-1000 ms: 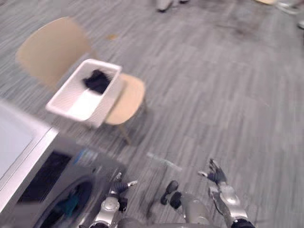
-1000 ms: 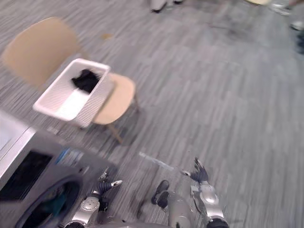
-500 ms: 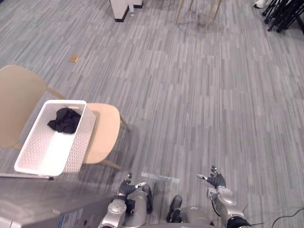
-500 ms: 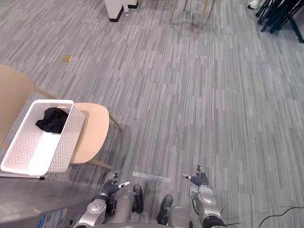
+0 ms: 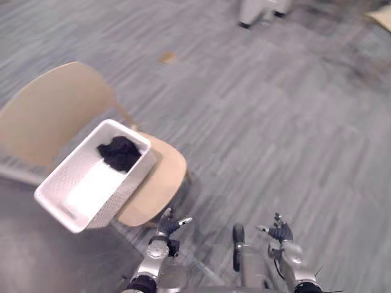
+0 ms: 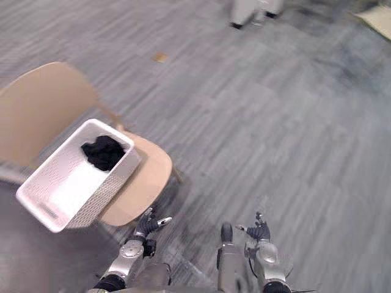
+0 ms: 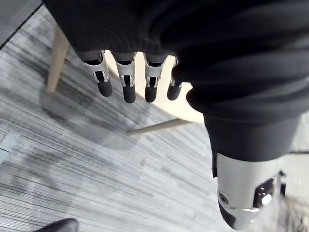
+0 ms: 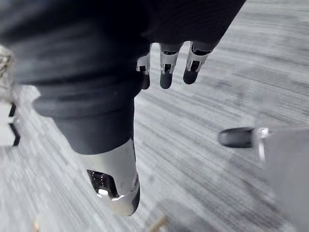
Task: Pick up the laundry basket with both hands and put the clothes into the washing machine.
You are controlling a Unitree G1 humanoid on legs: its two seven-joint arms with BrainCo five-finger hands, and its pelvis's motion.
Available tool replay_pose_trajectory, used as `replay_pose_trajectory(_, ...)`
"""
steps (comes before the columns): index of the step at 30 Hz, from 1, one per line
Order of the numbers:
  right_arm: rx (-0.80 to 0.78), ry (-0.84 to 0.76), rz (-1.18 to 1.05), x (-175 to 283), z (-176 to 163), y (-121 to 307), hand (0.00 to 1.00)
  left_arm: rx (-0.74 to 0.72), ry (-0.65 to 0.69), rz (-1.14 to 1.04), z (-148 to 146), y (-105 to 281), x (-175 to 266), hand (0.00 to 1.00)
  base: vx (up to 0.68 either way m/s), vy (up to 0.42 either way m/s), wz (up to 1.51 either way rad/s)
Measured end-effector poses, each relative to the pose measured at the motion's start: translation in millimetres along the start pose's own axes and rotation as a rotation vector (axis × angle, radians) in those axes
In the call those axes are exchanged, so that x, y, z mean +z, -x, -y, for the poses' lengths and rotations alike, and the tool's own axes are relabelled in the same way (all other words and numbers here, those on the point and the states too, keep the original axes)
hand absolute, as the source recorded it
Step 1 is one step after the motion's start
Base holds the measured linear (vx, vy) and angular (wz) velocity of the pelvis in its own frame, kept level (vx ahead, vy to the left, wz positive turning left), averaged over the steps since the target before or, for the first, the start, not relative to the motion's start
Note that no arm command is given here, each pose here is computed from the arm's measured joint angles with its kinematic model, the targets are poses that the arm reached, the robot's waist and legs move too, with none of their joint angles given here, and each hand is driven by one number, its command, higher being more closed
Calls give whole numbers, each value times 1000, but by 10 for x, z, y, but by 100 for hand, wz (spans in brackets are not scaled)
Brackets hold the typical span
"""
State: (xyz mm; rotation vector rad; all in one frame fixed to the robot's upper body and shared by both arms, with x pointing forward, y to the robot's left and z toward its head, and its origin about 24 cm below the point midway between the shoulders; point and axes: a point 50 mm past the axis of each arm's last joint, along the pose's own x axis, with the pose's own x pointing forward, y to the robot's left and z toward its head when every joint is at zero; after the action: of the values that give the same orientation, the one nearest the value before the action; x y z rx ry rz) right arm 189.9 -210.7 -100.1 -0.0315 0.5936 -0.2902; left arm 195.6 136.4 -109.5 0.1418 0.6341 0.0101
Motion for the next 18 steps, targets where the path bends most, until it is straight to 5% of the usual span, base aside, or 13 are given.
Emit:
replay_pose_trajectory(9,-27,-6,108,218,-16,-29,0,-56,-56,27,103,48,9,0,127,-39,158)
replay_pose_trajectory(18,14,114,138,263,-116,-20,0,-12,-91,-98,-139,250,-426,0,65,173,58)
